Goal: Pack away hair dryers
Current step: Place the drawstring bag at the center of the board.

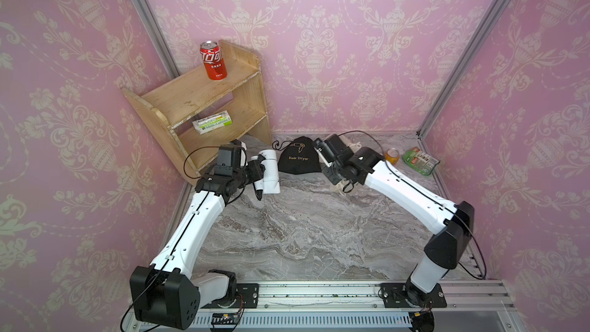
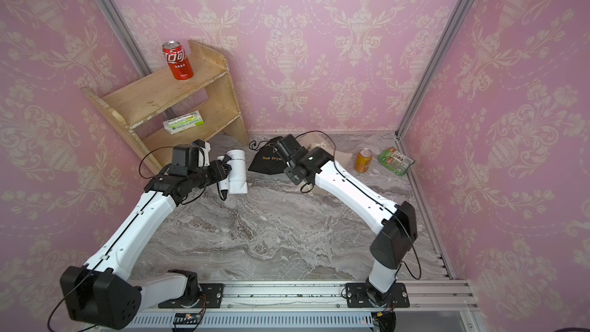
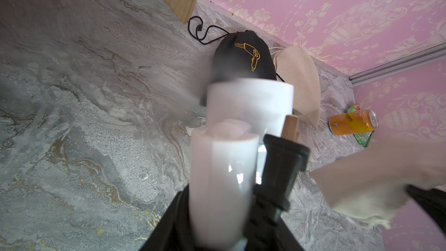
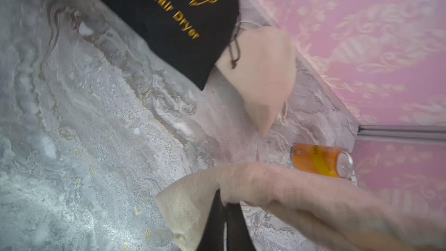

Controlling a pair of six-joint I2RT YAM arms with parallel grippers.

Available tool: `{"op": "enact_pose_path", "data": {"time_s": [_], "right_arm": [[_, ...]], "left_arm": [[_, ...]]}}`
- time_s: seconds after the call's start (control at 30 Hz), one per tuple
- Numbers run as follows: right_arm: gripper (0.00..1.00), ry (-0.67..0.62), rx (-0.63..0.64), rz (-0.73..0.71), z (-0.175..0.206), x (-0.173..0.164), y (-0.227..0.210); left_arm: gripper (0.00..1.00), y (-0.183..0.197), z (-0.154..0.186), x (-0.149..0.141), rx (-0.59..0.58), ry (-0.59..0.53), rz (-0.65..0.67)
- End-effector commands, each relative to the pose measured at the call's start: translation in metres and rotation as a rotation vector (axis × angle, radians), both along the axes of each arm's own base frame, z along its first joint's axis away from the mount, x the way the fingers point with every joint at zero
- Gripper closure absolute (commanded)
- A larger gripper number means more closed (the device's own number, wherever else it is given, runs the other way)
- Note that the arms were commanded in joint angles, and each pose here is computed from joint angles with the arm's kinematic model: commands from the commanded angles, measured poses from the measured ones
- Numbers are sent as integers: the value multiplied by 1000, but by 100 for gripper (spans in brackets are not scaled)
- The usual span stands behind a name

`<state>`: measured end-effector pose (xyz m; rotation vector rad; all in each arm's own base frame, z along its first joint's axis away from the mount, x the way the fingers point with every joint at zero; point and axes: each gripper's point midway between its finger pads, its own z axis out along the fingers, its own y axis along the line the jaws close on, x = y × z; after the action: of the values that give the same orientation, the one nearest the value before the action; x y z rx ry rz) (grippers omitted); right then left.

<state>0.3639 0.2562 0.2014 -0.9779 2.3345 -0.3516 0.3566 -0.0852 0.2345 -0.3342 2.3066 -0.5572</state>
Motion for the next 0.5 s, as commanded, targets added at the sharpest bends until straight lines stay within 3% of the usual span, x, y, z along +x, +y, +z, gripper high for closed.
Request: {"op": "enact_pose_path", "data": {"time_s": [0.0,0.03,0.13,0.2,0.3,0.47], "right_arm": [[98,136,-89,116,-55,-26,18],[93,156,-64,127,-61,-31,24],[46,179,51,156,-60,-43,36],[29,173,135,177,-50,-49,41],[22,182,266,193,-30,-56,49],[24,180,376,141,-20,-55,35]], "left_arm": [[95,8,29,5,22,-81,21],[95,10,29,4,31,-77,23],[95,18,27,1,53,-69,39],[95,21,25,0,58,-66,49],[95,24,20,-3,63,-58,58],[95,24,15,-8,58,-46,57]]}}
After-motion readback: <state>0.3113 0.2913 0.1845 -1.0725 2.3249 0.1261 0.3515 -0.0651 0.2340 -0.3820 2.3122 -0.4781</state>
